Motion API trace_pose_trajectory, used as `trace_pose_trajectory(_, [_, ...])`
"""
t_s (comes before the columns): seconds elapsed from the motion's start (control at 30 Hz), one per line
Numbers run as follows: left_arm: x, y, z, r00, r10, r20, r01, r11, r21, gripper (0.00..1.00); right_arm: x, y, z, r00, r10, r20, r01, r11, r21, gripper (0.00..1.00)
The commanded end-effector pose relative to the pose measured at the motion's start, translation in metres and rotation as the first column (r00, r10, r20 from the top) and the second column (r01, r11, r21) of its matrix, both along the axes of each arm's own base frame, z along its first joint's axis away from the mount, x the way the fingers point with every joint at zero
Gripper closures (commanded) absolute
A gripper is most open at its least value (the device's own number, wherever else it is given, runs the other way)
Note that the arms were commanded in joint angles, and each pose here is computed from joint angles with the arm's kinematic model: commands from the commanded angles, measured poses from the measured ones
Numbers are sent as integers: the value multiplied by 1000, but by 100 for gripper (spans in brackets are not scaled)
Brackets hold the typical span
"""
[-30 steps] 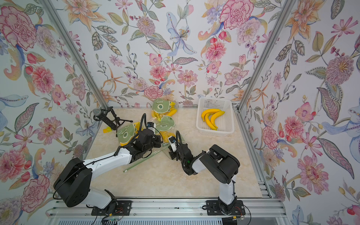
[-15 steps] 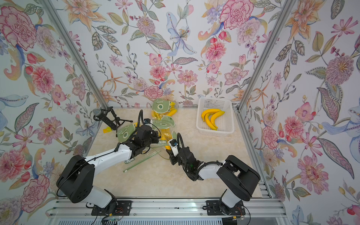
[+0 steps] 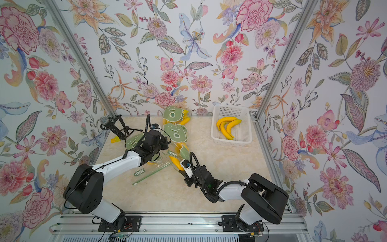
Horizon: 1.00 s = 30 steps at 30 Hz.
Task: Open the zip-top bag and take out the banana
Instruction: Pick up the banana from the zipper food storage bag, then place the banana in the basket.
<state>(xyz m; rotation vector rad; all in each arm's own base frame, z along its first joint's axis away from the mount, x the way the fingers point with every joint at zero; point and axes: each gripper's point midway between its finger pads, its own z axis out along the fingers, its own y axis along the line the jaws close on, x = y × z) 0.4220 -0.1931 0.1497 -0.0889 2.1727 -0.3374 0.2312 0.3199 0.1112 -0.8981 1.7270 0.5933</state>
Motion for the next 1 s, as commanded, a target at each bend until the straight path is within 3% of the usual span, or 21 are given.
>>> trace_pose_trajectory(0.0, [16,19,-1,997,76,-8,-76,997,8,100,-17,4,3,995,87,38,-87,996,-2,81])
trace_pose_trajectory(0.27, [20,29,-28,993,97,-70,-96,995,25,100,-18,0,18,995,76,66,-79,996,43,81])
trace_pose_trajectory(0.57, [26,40,-53,987,87,-139,-83,996,30,100,-34,-1,49,980,140,140,-158,979,129,82])
trace_pose_trajectory(0.97, [21,27,-60,986,28,-164,-32,999,-24,100,-36,2,87,970,150,194,-194,952,236,81])
